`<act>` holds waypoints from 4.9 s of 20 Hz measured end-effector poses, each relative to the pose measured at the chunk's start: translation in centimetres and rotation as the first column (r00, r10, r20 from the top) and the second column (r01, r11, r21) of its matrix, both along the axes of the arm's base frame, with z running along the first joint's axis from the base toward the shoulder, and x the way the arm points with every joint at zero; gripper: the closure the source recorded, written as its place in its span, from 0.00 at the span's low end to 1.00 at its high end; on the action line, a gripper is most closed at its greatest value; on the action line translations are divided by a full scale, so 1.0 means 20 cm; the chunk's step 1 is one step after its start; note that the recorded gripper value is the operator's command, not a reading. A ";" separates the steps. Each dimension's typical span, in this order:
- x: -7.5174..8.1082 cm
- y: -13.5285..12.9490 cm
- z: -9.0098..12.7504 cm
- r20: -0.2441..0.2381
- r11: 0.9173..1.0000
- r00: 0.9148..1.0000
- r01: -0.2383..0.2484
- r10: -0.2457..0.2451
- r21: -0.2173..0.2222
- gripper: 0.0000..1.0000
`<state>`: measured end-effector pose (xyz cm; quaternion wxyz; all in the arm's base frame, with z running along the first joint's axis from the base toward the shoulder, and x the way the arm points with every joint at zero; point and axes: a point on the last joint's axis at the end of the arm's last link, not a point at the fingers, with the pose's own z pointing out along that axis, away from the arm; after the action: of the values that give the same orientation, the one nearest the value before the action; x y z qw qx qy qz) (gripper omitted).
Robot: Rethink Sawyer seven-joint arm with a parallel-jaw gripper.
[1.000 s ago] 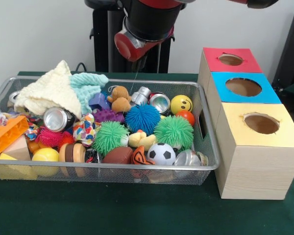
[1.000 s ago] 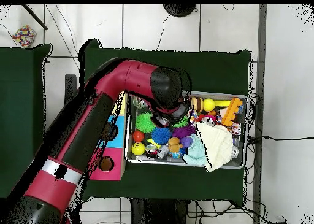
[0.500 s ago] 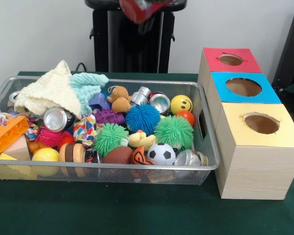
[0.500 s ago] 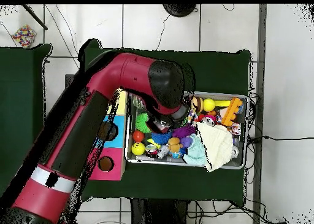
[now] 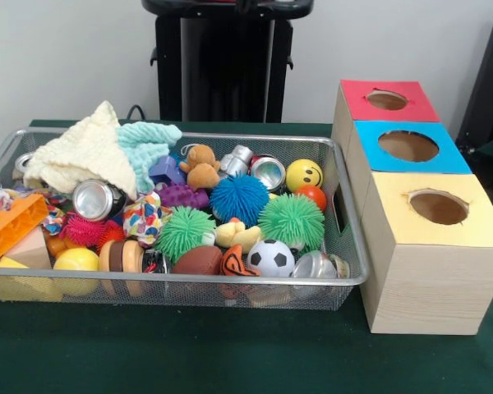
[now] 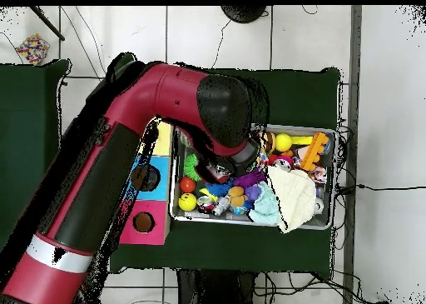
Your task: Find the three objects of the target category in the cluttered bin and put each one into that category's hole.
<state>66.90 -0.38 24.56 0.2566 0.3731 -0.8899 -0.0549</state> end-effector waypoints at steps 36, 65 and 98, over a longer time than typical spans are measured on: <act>0.30 -0.20 -0.57 0.519 0.989 0.848 -0.043 0.112 -0.143 1.00; 0.29 -0.23 -0.70 0.557 0.992 0.826 -0.020 0.085 -0.121 0.00; 0.08 -0.27 -1.08 0.330 0.982 0.932 0.098 -0.146 0.160 0.00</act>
<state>68.59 -5.72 3.01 0.0679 0.3380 -0.9362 -0.0680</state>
